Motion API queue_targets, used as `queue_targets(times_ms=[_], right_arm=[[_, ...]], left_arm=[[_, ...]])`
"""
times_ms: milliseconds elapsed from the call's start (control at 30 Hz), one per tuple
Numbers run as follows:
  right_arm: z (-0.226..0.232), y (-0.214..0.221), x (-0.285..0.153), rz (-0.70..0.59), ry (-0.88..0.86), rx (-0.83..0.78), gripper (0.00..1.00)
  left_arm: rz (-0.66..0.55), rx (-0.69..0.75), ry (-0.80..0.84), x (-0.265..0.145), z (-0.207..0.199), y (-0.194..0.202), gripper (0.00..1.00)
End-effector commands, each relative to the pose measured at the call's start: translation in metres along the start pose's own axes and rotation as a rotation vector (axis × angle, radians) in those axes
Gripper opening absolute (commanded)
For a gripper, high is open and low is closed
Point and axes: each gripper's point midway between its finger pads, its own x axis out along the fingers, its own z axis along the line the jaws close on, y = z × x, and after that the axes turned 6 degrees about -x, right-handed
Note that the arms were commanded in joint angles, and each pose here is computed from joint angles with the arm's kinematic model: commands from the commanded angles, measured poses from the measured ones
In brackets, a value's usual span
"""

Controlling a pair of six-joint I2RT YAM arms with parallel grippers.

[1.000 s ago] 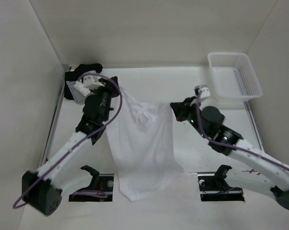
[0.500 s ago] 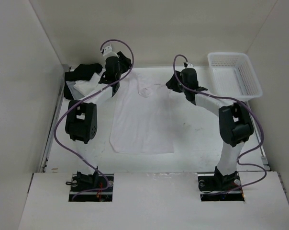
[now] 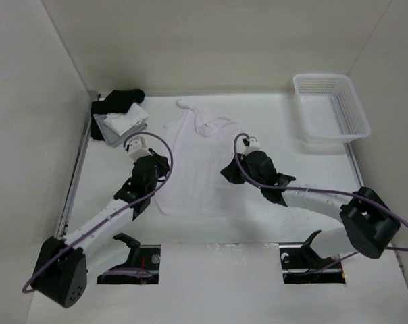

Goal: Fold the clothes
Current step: Flatten the tank top out

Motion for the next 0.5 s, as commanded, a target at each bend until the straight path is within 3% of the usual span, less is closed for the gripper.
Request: queue_targets(times_ms=[0, 100, 267, 467], right_arm=[[0.026, -0.001, -0.02, -0.067, -0.079, 0.027, 0.1], [0.028, 0.023, -0.032, -0.005, -0.079, -0.006, 0.13], [0.016, 0.041, -0.04, 0.021, -0.06, -0.056, 0.21], [0.014, 0.045, -0.037, 0.001, -0.081, -0.07, 0.24]], left_arm=[[0.087, 0.003, -0.181, -0.033, 0.058, 0.023, 0.11], [0.195, -0.064, -0.216, -0.055, 0.077, 0.045, 0.15], [0.301, -0.153, -0.258, -0.073, 0.097, 0.073, 0.38], [0.336, -0.163, -0.337, -0.081, 0.119, 0.087, 0.39]])
